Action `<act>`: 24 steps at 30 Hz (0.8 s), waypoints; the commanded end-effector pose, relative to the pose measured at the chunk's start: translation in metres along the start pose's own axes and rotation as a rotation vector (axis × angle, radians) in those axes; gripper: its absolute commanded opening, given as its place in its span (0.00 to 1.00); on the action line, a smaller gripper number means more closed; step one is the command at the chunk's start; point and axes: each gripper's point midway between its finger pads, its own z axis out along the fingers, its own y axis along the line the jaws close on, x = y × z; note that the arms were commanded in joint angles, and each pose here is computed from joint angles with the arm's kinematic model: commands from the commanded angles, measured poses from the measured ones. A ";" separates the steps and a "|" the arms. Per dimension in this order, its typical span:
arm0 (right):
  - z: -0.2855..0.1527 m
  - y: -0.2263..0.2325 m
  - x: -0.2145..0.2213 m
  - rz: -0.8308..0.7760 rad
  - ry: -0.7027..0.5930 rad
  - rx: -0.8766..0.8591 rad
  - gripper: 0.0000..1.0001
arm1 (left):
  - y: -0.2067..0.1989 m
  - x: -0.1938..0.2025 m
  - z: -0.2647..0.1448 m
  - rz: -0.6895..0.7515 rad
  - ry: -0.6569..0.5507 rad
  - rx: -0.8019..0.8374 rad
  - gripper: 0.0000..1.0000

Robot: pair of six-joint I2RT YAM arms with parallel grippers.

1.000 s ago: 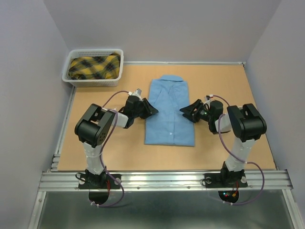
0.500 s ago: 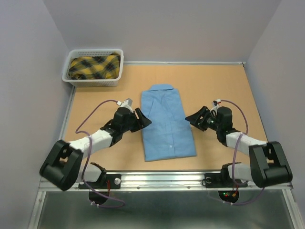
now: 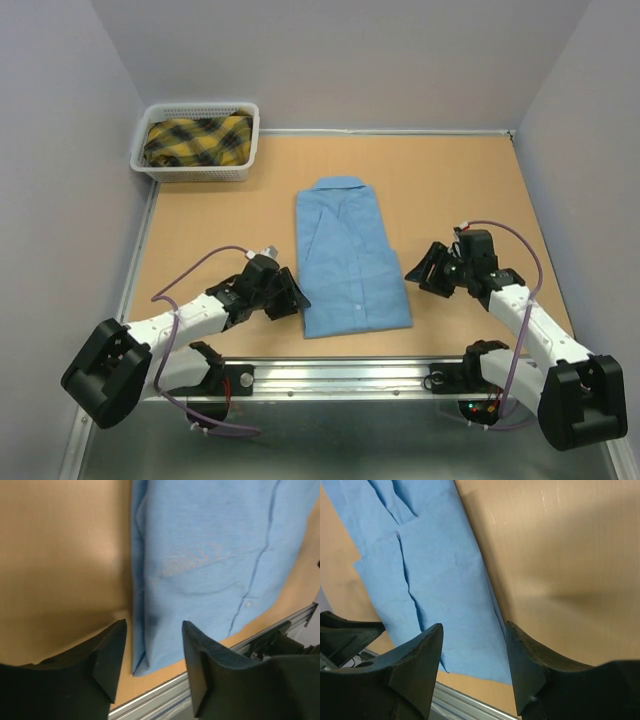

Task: Fold and stack the long sleeve shirts
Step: Fold the shirt

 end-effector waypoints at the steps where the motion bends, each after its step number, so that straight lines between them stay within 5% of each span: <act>1: -0.009 -0.017 0.035 0.022 0.110 0.079 0.57 | 0.009 0.013 0.008 -0.053 0.047 -0.020 0.54; 10: -0.007 -0.029 0.059 0.038 0.168 0.117 0.56 | 0.020 -0.009 0.040 0.013 0.042 -0.116 0.26; 15: -0.004 -0.032 0.058 0.034 0.166 0.139 0.56 | 0.013 -0.043 0.050 0.069 -0.008 -0.129 0.24; 24: -0.004 -0.033 0.060 0.111 0.124 0.143 0.57 | 0.004 -0.026 0.018 0.025 0.011 -0.046 0.61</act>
